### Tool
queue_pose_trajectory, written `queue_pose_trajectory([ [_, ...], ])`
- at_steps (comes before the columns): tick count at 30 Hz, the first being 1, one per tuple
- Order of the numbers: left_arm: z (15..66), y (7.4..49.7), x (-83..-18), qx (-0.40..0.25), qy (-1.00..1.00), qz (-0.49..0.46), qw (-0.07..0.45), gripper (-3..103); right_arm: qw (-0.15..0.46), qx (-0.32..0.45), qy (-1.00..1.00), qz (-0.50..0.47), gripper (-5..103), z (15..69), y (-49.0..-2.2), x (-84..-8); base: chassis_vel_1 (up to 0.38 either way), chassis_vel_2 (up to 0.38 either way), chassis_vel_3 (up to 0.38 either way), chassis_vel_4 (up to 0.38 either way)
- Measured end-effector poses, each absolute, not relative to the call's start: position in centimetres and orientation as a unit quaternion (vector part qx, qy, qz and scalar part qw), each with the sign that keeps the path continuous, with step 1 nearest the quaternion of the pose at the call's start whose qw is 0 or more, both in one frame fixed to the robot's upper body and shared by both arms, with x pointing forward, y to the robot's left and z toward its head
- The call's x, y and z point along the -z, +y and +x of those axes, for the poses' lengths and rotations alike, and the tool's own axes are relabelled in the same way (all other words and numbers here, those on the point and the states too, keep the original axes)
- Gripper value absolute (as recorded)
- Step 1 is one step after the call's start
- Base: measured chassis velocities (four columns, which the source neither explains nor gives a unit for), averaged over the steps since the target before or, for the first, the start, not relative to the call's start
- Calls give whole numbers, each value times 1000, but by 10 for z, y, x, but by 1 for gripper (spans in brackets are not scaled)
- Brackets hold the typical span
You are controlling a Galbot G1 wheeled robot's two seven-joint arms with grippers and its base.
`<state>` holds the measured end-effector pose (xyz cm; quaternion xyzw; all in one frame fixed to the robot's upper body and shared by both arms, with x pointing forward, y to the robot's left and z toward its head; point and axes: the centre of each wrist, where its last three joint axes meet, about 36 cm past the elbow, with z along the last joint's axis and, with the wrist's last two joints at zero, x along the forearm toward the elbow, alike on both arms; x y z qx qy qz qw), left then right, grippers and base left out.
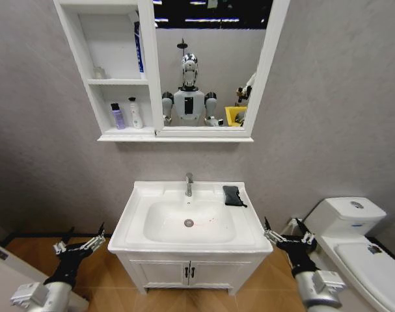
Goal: Move facial cleanser and shampoo from washbasin to cabinet, then wipe washbasin with towel.
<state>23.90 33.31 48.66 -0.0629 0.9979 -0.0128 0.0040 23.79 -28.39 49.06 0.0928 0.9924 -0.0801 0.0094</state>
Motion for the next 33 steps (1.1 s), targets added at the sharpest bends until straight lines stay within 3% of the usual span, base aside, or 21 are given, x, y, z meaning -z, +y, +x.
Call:
queue_pose_trajectory([
  [20,241,333,-487,14,998,-62,4,100,2,83,992,93,100,242,-285,-478,-54,49,62,-61],
  [29,241,333,-487,15,998,-63,4,100,-35,52,991,120,100,293,-309,-476,-23,28,25,-30],
  [33,241,333,-487,15,998,-63,4,100,-96,8,989,111,100,348,-334,-477,13,-8,-12,8],
])
